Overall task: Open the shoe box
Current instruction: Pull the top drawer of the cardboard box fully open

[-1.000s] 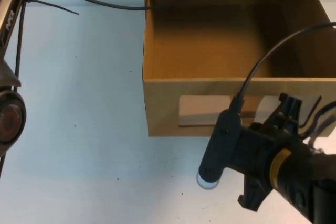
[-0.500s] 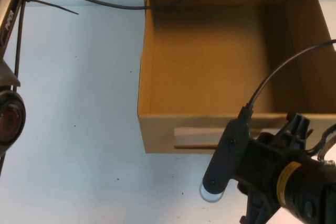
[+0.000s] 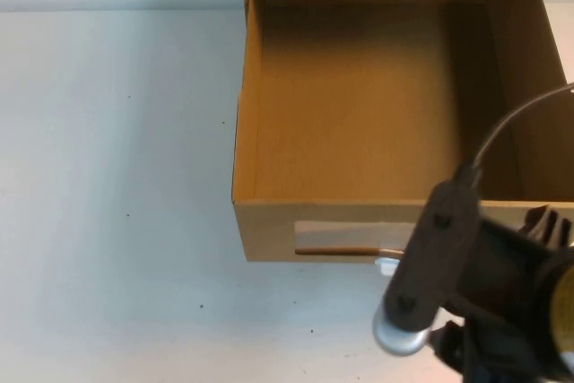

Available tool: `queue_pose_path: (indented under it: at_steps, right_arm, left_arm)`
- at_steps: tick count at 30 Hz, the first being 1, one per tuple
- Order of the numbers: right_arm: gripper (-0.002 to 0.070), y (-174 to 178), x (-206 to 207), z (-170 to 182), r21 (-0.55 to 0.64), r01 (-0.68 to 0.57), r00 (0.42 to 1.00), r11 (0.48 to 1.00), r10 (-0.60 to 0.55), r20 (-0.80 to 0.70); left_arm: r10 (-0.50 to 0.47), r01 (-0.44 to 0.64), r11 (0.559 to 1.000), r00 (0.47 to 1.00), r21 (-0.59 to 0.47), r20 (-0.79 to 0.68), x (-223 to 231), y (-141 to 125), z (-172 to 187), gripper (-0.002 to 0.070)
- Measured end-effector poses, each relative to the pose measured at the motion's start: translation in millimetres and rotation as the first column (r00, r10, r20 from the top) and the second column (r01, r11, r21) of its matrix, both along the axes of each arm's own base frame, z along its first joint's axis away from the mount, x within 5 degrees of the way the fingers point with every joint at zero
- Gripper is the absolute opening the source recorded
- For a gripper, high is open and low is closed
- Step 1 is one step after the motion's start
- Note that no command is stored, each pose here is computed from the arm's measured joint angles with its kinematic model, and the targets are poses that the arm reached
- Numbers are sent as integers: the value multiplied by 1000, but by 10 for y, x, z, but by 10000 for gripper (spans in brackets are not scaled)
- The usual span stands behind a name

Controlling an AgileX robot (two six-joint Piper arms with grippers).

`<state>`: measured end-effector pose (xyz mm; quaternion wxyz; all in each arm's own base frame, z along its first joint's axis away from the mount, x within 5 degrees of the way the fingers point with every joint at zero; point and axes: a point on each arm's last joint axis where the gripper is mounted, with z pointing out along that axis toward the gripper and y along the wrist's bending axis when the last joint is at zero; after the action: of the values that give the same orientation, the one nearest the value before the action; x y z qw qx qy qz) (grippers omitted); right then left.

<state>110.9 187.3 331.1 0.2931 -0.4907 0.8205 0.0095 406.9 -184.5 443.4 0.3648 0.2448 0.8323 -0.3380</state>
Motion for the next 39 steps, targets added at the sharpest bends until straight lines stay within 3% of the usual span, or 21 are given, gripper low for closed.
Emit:
queue_pose_path:
  at_steps: [5, 10, 14, 22, 26, 30, 39]
  right_arm:
    - [169, -150, -128, 431, 130, 15, 999, 991, -10, -39]
    - [69, -365, -204, 837, 266, 33, 999, 963, -39, 15]
    - [3, -539, -116, 937, 249, 157, 976, 956, -190, 111]
    - [-11, -812, 169, 1048, 264, 378, 854, 887, -444, 270]
    - [-11, -997, 347, 1083, 310, 477, 778, 822, -560, 285]
    - [-13, -1139, 481, 1099, 371, 524, 736, 767, -627, 257]
    - [-13, -1355, 616, 1092, 429, 581, 688, 692, -699, 195]
  left_arm:
    - [2, 0, 1000, 995, -18, 101, -321, 109, 420, -4]
    - [22, -28, 999, 969, 22, 246, -693, 281, 823, -4]
    - [50, -75, 996, 924, 53, 380, -1115, 476, 1190, -4]
    - [70, -138, 985, 865, 102, 496, -1989, 828, 1516, -4]
    - [110, -202, 968, 874, 147, 473, -2308, 998, 1297, -4]
    - [179, -271, 954, 854, 125, 489, -2591, 1145, 870, -4]
    - [308, -374, 927, 706, -34, 637, -3461, 1508, -290, -4]
